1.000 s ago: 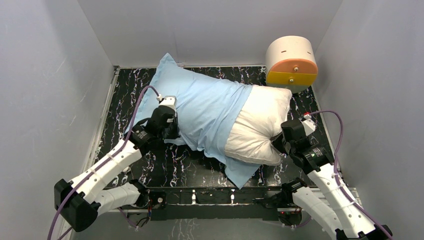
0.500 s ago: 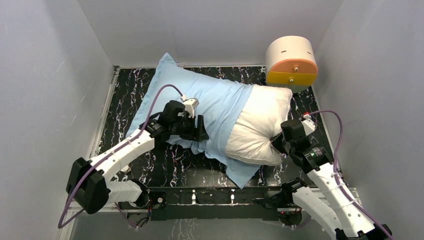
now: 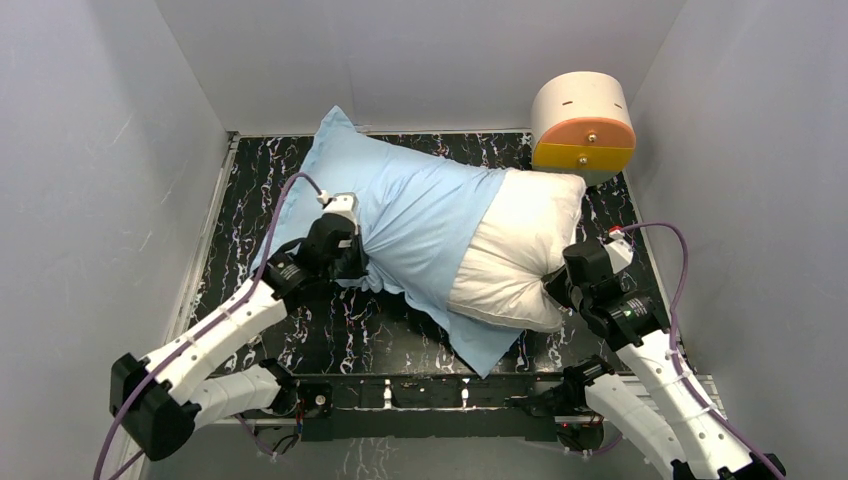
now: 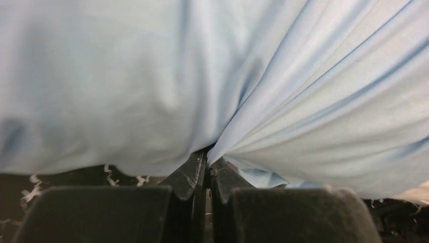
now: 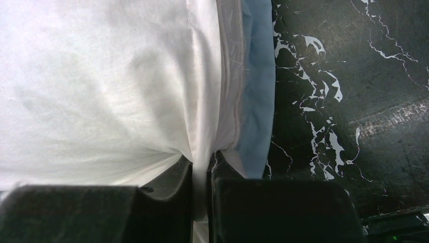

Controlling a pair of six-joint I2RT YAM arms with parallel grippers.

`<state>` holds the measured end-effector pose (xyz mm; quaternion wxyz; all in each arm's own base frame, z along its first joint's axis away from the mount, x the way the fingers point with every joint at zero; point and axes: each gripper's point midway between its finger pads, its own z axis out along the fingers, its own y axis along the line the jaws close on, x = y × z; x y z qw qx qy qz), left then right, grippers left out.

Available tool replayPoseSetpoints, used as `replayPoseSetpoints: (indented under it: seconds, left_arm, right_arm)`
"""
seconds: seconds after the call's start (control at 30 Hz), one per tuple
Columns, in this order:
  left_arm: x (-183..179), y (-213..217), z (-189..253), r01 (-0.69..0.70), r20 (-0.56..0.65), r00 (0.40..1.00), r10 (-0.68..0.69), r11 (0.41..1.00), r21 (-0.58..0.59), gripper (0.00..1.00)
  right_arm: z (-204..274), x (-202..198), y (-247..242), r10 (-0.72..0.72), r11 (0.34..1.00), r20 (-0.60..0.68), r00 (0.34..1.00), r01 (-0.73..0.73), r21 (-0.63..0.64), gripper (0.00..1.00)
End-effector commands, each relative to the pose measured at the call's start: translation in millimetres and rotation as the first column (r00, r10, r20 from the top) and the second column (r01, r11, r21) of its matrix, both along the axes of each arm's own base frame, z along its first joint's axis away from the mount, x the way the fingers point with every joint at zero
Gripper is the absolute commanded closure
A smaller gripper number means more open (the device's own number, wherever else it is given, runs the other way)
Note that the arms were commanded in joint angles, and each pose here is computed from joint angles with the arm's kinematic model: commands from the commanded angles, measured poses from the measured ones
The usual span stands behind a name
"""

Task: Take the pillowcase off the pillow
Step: Remove the pillow from the pillowcase.

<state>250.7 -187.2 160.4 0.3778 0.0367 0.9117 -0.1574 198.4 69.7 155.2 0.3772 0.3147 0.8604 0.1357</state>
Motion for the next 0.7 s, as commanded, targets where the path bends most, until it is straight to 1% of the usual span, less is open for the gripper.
replayPoseSetpoints:
  seconds: [0.0,0.17,0.23,0.27,0.3,0.37,0.47,0.5,0.57,0.67]
  left_arm:
    - [0.8,103.1,9.5,-0.337,0.167,0.939,0.301,0.903,0.267,1.00]
    - [-4.6,146.6,24.7,-0.478,0.228,0.877,0.423,0.816,0.323,1.00]
    - [-3.8,154.1,29.0,-0.496,0.234,0.867,0.440,0.804,0.327,1.00]
    - [-2.7,153.7,30.7,-0.488,0.231,0.872,0.433,0.810,0.325,1.00]
    - [-1.1,149.6,32.4,-0.465,0.223,0.884,0.412,0.826,0.318,0.98]
    - [1.1,132.4,37.5,-0.395,0.193,0.916,0.352,0.878,0.270,0.59]
    - [1.4,98.7,51.6,-0.262,0.157,0.958,0.238,0.953,0.150,0.28]
    - [0.5,89.2,57.4,-0.224,0.152,0.967,0.207,0.968,0.111,0.23]
    - [-2.8,70.4,69.9,-0.140,0.141,0.981,0.133,0.989,0.042,0.15]
    - [-14.8,35.7,92.1,0.027,0.114,0.993,-0.018,0.996,-0.081,0.10]
  right_arm:
    - [15.8,6.9,-38.7,-0.119,0.980,0.076,0.990,0.130,-0.153,0.91]
    - [16.7,7.1,-43.6,-0.130,0.973,0.070,0.989,0.141,-0.185,0.91]
    - [17.4,7.2,-42.6,-0.127,0.974,0.072,0.989,0.138,-0.179,0.91]
    - [17.3,7.1,-41.3,-0.122,0.976,0.072,0.990,0.133,-0.173,0.91]
    - [17.6,7.2,-39.5,-0.117,0.978,0.074,0.990,0.127,-0.163,0.91]
    - [17.5,7.2,-34.7,-0.103,0.984,0.077,0.992,0.113,-0.138,0.91]
    - [13.2,6.8,-26.8,-0.087,0.991,0.068,0.994,0.093,-0.099,0.91]
    - [11.8,6.7,-23.4,-0.077,0.993,0.064,0.995,0.082,-0.086,0.91]
    - [9.0,6.6,-17.2,-0.060,0.996,0.055,0.997,0.063,-0.060,0.91]
    - [6.5,7.3,-11.5,-0.045,0.998,0.048,0.998,0.047,-0.038,0.91]
